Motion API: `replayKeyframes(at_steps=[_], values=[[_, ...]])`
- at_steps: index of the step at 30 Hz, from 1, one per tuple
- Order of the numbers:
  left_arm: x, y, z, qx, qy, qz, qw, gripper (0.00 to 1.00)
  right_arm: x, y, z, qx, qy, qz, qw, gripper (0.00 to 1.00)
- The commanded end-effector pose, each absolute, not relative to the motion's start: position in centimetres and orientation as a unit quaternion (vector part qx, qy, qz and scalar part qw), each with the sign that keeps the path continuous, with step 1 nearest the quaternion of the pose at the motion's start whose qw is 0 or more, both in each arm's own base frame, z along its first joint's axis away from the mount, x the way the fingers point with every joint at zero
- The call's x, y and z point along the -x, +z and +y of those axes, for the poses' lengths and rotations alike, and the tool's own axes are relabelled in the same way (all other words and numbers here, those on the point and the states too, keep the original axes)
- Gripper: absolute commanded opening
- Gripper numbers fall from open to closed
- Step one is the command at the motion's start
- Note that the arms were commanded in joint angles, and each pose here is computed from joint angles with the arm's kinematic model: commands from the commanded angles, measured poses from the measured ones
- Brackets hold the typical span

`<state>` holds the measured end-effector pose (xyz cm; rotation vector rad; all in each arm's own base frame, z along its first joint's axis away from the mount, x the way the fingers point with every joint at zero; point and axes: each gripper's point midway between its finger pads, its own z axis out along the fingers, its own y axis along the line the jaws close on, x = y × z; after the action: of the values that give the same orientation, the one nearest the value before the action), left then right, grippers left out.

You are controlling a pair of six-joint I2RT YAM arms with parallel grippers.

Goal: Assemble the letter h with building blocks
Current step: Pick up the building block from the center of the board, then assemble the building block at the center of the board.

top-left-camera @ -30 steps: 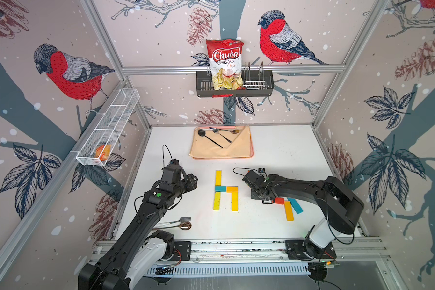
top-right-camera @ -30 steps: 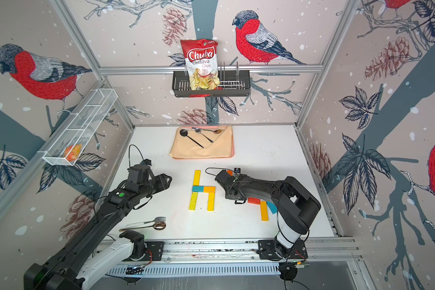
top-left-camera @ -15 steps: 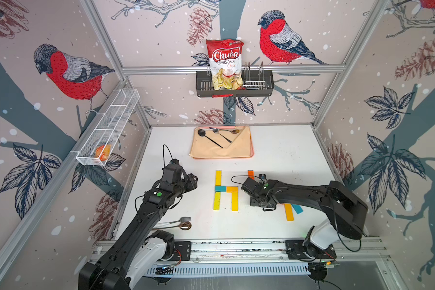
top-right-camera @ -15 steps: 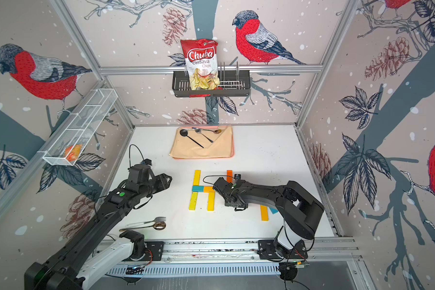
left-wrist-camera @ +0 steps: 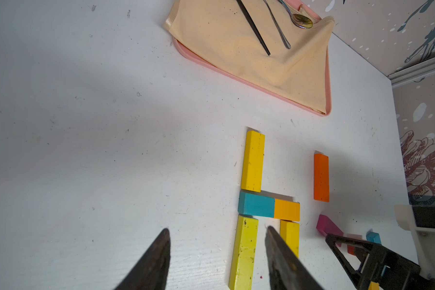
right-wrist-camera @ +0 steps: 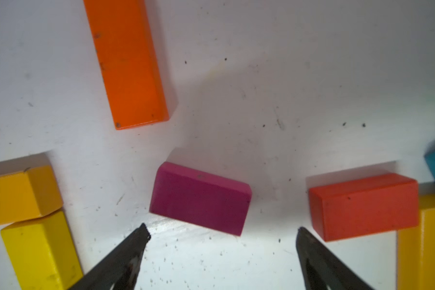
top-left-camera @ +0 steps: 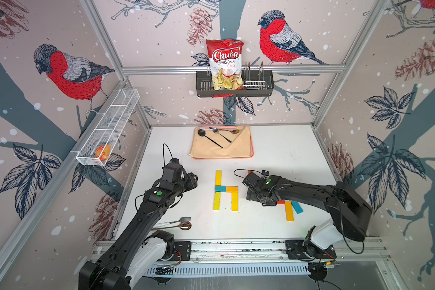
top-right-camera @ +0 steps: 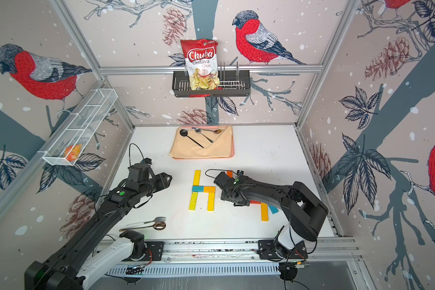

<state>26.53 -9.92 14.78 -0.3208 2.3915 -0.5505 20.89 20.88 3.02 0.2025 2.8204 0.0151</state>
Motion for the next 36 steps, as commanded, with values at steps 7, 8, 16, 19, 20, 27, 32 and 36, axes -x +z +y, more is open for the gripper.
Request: replayKeyframes(at_steps=[7,8,16,19,20,27,32,36], values=[[-26.9,15.3,-9.8,0.125,-0.212,0.908,0.340,0.59,-21.8,2.0,22.7,-0.118,0.050,0.980,0.149,0.93],[-26.9,15.3,-9.8,0.124,-0.211,0.908,0.340,0.59,-21.9,1.9,22.6,-0.123,0.046,0.980,0.149,0.93],[-26.9,15.2,-9.7,0.125,-0.209,0.908,0.341,0.59,-21.9,0.7,21.6,-0.118,0.013,0.983,0.137,0.69],[-26.9,15.1,-9.8,0.124,-0.210,0.908,0.341,0.59,-21.9,0.9,22.2,-0.077,0.021,0.987,0.139,0.53],[-26.8,15.1,-9.8,0.124,-0.210,0.909,0.339,0.59,-21.9,1.0,22.7,-0.048,0.026,0.989,0.140,0.50],[-26.9,15.0,-9.8,0.125,-0.210,0.908,0.340,0.59,-22.6,2.3,21.5,0.027,-0.009,0.989,0.146,0.48],[-26.9,14.7,-9.8,0.128,-0.212,0.908,0.337,0.59,-23.6,2.2,22.1,0.040,-0.001,0.988,0.149,0.48],[-26.9,14.7,-9.9,0.127,-0.213,0.908,0.338,0.59,-24.0,1.8,22.8,0.048,0.009,0.988,0.146,0.48]])
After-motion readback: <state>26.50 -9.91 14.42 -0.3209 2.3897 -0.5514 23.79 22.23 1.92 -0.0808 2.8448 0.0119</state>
